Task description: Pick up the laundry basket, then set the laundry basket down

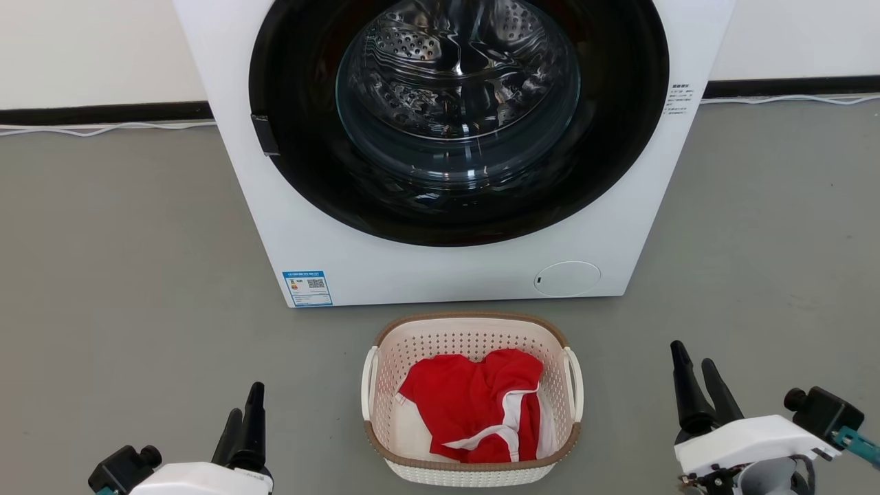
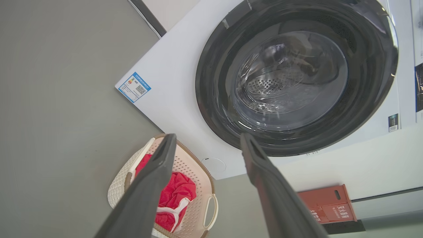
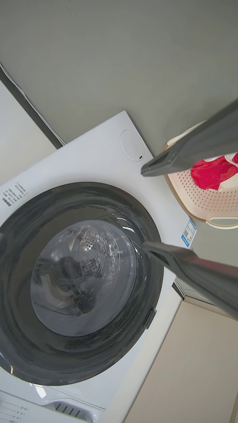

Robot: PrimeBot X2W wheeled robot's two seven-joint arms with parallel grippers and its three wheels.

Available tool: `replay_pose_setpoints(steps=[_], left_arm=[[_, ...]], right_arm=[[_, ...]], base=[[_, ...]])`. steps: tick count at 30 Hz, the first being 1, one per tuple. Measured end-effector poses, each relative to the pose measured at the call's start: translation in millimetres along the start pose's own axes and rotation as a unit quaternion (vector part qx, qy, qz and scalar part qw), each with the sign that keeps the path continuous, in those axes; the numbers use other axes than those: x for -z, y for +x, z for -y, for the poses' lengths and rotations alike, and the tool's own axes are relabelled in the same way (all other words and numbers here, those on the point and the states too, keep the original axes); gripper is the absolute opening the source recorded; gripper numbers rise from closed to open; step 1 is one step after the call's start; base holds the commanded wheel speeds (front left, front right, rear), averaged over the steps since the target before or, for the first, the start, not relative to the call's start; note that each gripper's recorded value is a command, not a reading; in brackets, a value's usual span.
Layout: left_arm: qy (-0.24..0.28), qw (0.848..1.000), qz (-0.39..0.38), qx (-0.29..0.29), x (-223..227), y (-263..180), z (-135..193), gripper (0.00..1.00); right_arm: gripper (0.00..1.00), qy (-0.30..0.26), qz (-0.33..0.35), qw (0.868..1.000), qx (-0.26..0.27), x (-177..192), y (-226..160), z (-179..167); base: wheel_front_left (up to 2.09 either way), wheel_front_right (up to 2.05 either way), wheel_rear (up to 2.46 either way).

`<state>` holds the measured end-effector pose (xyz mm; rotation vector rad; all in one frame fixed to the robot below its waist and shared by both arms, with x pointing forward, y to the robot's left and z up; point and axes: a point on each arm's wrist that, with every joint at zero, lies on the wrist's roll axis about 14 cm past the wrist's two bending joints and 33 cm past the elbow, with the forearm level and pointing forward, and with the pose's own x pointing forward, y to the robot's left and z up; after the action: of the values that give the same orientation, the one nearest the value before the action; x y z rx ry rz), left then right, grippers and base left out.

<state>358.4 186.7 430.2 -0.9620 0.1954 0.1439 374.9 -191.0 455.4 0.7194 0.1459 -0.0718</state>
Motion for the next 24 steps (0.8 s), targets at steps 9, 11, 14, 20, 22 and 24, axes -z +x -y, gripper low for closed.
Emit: replay_pose_setpoints(steps=[9, 11, 14, 20, 22, 24], left_arm=[[0.076, 0.997, 0.003, 0.004, 0, 1, 0, 1.00], [0.093, 0.996, 0.003, 0.006, -1, 1, 1, 1.00], [0.119, 0.993, 0.004, 0.009, -1, 2, 2, 1.00], [0.186, 0.982, 0.003, 0.012, 0, 2, 1, 1.00], [0.204, 0.979, 0.003, 0.013, 0, 2, 1, 1.00], [0.213, 0.977, 0.003, 0.014, 0, 2, 1, 1.00]], right_arm=[[1.00, -0.067, -0.014, 0.998, 0.002, 10, -2, 4], [1.00, -0.083, -0.015, 0.996, 0.002, 10, -1, 4], [1.00, -0.109, -0.012, 0.994, -0.003, 8, 2, 2], [1.00, -0.161, -0.020, 0.987, -0.001, 14, 0, 7], [1.00, -0.175, -0.022, 0.984, -0.001, 15, -1, 8], [1.00, -0.182, -0.022, 0.983, -0.002, 15, -1, 8]], base=[[0.00, 0.00, 0.00], [0.00, 0.00, 0.00], [0.00, 0.00, 0.00], [0.00, 0.00, 0.00], [0.00, 0.00, 0.00], [0.00, 0.00, 0.00]])
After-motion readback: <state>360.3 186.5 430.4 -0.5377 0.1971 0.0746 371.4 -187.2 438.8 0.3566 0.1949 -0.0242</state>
